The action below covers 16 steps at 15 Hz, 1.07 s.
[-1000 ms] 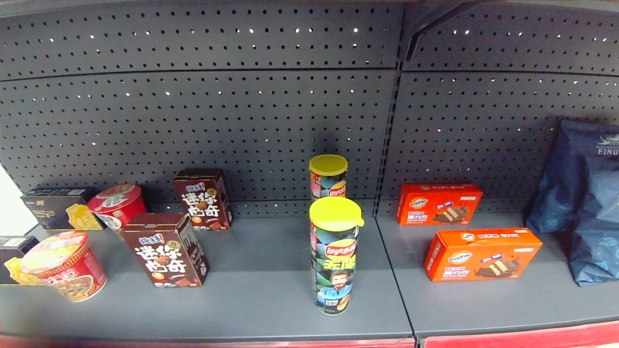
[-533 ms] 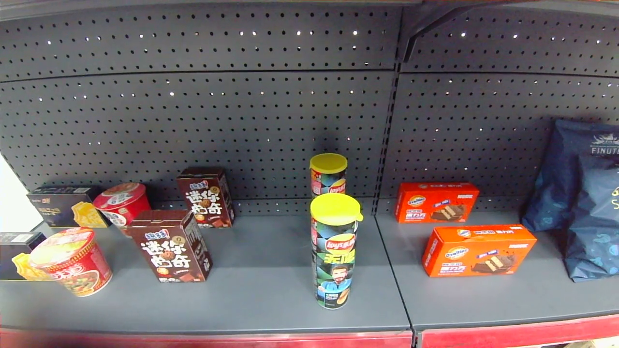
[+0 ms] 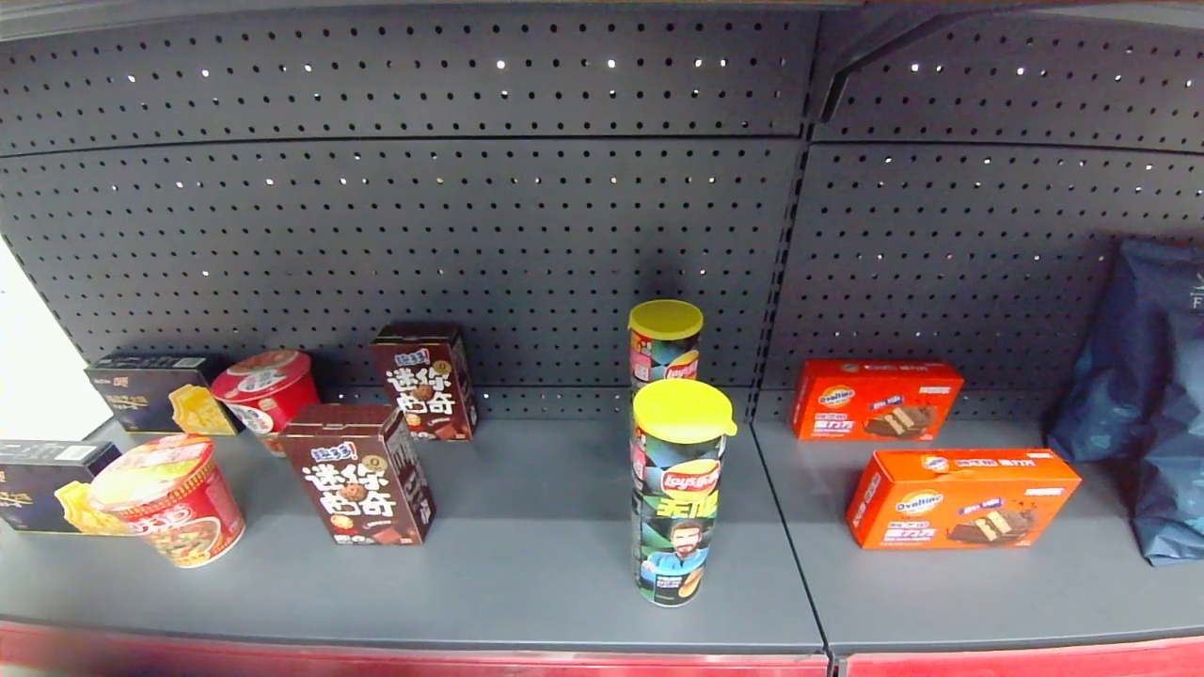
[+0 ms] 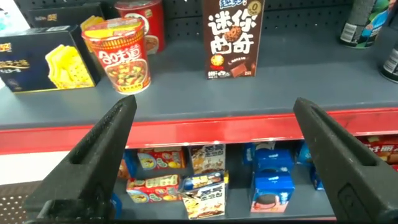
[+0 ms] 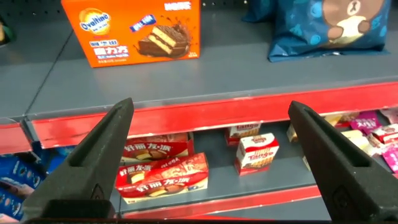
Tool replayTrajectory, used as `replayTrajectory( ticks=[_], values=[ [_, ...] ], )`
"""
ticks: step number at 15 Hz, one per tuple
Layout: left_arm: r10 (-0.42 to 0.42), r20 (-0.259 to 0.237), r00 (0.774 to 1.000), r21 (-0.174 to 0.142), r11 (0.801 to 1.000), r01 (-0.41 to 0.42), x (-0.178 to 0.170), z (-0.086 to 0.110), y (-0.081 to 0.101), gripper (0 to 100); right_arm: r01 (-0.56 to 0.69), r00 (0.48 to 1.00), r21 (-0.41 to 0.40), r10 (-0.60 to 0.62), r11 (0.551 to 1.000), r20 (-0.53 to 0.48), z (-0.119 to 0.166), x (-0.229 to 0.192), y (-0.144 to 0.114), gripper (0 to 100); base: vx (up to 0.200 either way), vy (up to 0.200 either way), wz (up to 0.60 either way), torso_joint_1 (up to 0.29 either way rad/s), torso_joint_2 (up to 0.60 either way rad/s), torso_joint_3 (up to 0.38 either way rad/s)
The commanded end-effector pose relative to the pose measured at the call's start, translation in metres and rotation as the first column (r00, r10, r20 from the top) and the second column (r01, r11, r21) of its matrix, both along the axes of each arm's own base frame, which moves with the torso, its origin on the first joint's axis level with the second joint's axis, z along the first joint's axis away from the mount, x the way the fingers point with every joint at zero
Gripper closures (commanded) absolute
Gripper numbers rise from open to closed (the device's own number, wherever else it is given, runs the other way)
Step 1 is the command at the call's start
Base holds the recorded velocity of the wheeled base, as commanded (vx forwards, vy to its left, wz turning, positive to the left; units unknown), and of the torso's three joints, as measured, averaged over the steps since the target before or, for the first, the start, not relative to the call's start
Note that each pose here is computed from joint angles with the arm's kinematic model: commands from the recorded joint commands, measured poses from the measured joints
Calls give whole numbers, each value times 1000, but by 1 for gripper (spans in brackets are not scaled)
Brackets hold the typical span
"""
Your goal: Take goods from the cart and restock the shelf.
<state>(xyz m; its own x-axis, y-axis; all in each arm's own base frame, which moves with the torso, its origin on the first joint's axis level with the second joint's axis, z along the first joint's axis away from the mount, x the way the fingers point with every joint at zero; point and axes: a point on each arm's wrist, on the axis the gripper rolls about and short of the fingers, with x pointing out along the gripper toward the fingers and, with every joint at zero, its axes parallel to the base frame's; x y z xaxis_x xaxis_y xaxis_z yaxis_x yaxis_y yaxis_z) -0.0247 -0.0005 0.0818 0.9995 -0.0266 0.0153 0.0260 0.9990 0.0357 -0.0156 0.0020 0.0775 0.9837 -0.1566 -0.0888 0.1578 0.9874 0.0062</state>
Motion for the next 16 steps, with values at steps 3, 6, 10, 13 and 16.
replayTrajectory(
  ticks=[3, 6, 10, 13, 16],
  values=[
    [1, 0, 1000, 0, 1000, -1, 0, 0, 0, 0, 0, 1000, 0, 0, 1000, -2, 0, 0, 0, 0, 0, 0, 0, 0, 0, 0],
    [0, 0, 1000, -2, 1000, 0, 0, 0, 0, 0, 0, 1000, 0, 0, 1000, -2, 0, 0, 0, 0, 0, 0, 0, 0, 0, 0],
    [1, 0, 1000, 0, 1000, -1, 0, 0, 0, 0, 0, 1000, 0, 0, 1000, 0, 0, 0, 0, 0, 0, 0, 0, 0, 0, 0],
    [0, 0, 1000, -2, 1000, 0, 0, 0, 0, 0, 0, 1000, 0, 0, 1000, -2, 0, 0, 0, 0, 0, 0, 200, 1, -1, 2],
    [-1, 0, 1000, 0, 1000, 1, 0, 0, 0, 0, 0, 1000, 0, 0, 1000, -2, 0, 0, 0, 0, 0, 0, 0, 0, 0, 0]
  ],
)
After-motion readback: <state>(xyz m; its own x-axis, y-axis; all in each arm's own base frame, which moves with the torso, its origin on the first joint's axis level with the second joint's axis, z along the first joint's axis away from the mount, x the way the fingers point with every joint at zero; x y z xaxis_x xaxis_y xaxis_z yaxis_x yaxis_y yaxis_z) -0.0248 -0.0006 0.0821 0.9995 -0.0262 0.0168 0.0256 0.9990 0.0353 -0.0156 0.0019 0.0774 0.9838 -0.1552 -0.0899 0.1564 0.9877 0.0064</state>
